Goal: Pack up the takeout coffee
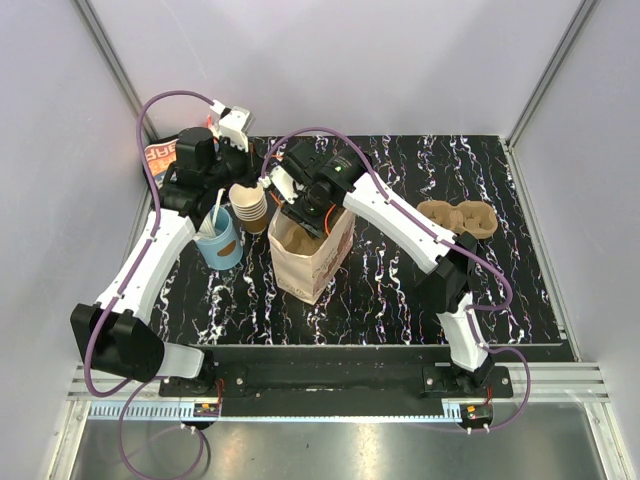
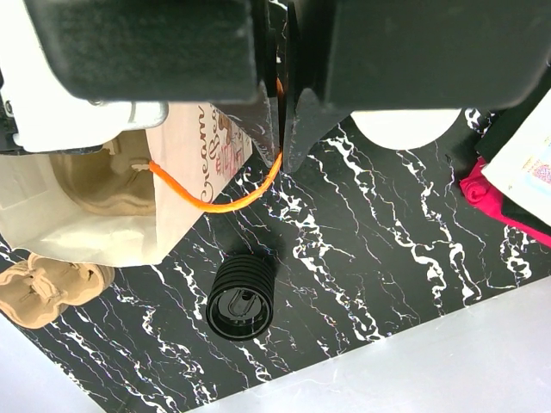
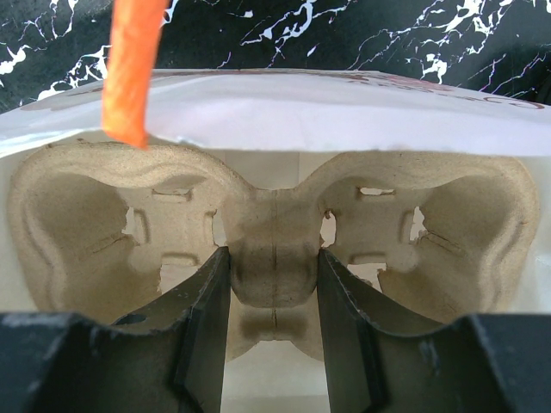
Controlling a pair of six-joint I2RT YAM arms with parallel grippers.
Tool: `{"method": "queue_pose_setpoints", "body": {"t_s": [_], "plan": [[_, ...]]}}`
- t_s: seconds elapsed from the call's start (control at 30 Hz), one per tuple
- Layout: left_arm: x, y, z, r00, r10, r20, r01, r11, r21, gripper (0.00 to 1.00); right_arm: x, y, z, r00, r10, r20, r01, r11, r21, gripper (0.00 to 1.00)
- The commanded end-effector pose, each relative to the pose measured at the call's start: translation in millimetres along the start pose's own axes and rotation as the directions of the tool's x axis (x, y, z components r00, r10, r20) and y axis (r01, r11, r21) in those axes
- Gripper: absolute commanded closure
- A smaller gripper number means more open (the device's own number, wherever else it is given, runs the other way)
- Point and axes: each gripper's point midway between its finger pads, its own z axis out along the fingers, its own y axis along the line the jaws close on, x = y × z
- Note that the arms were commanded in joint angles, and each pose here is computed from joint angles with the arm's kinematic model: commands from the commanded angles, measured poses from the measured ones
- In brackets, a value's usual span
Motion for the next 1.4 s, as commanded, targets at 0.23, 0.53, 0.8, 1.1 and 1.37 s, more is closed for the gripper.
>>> {"method": "queue_pose_setpoints", "body": {"t_s": [0.23,0.53,0.8,1.1,1.37], "plan": [[-27.0,-1.7,-10.4,0.995,0.030,0.093,-0.029,0.999,-0.018,1.00,-1.0,2.1,-9.2,1.000,0.013,0.014,-0.013,1.000,-0.023,0.56],[-27.4,-2.6,-10.7,0.995,0.030,0.094,-0.028,0.999,-0.016,1.00,-2.8,1.5,-11.8,1.000,0.010,0.023,-0.009,1.000,-0.021,0.43],[-28.0,-2.3,-9.4,0.995,0.026,0.094,-0.025,1.000,-0.013,1.00,-3.5,1.1,-15.4,1.000,0.005,0.028,-0.005,1.000,-0.015,0.32],[-28.2,-2.4,-9.1,0.995,0.026,0.094,-0.025,1.000,-0.011,1.00,-7.4,-2.8,-26.4,0.999,-0.009,0.046,0.009,1.000,-0.001,0.25],[-29.4,-3.5,-8.9,0.995,0.026,0.096,-0.025,1.000,-0.008,1.00,-22.8,-7.9,-54.4,0.992,-0.035,0.124,0.032,0.999,0.024,0.23]]}}
